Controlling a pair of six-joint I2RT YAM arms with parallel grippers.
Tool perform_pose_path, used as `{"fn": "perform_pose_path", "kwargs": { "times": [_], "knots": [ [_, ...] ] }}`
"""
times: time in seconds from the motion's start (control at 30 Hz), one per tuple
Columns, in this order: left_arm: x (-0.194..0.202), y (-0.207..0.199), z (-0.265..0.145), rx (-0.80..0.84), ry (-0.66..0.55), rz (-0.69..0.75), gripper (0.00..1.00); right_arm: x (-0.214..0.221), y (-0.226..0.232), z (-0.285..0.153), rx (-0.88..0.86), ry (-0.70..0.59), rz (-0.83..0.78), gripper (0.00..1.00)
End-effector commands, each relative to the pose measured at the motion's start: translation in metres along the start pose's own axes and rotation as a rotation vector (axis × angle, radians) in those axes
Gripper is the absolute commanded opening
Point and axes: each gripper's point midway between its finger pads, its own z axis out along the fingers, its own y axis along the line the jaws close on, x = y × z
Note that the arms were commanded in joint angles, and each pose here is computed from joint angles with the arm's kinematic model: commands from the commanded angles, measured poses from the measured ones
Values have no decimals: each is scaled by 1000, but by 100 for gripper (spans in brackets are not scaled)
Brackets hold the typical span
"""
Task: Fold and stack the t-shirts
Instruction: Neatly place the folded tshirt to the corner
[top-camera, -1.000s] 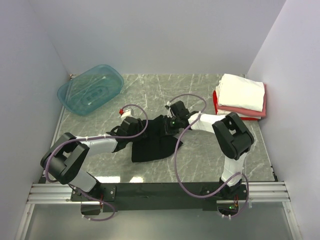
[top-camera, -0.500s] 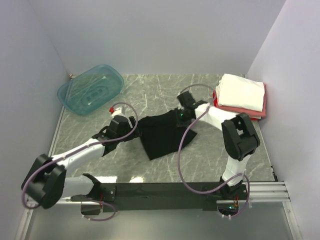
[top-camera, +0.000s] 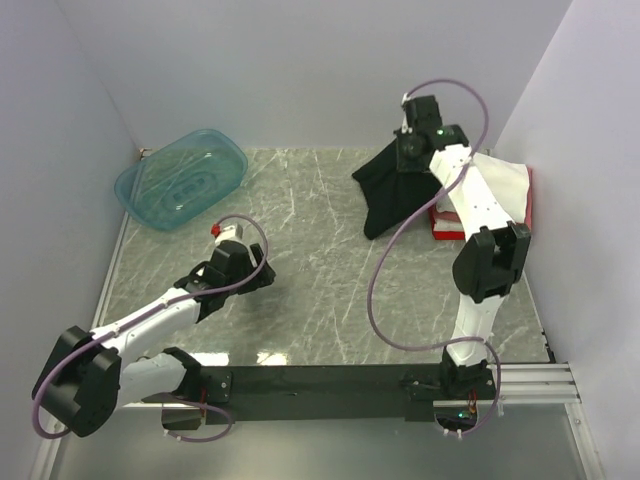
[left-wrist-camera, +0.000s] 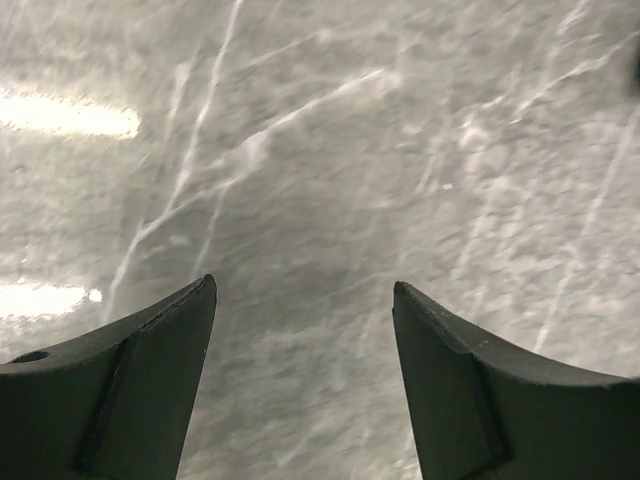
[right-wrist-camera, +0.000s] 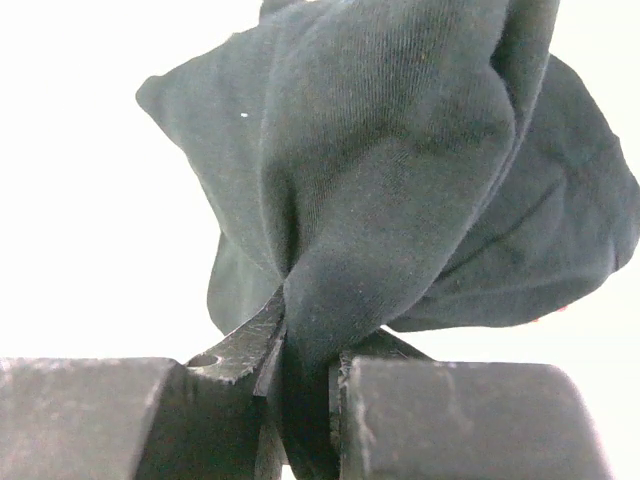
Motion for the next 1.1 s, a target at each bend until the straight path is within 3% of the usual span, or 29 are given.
{"fn": "perform_pose_path", "kwargs": {
  "times": [0.0, 0.23, 0.5, 0.77, 1.07],
  "knots": [
    [6, 9, 3, -14, 17, 18, 77, -25, -34, -11, 83, -5, -40, 0],
    [17, 22, 9, -45, 49, 27, 77, -67, -101, -32, 174, -96, 23, 0],
    [21, 28, 10, -59, 58, 20, 77, -82, -177, -55, 280, -173, 144, 0],
    [23, 30, 9, -66, 66, 18, 77, -101, -212, -72, 296, -284, 250, 0],
    [24, 31, 11, -75, 74, 24, 77, -88, -245, -61, 377, -271, 309, 0]
  ]
}}
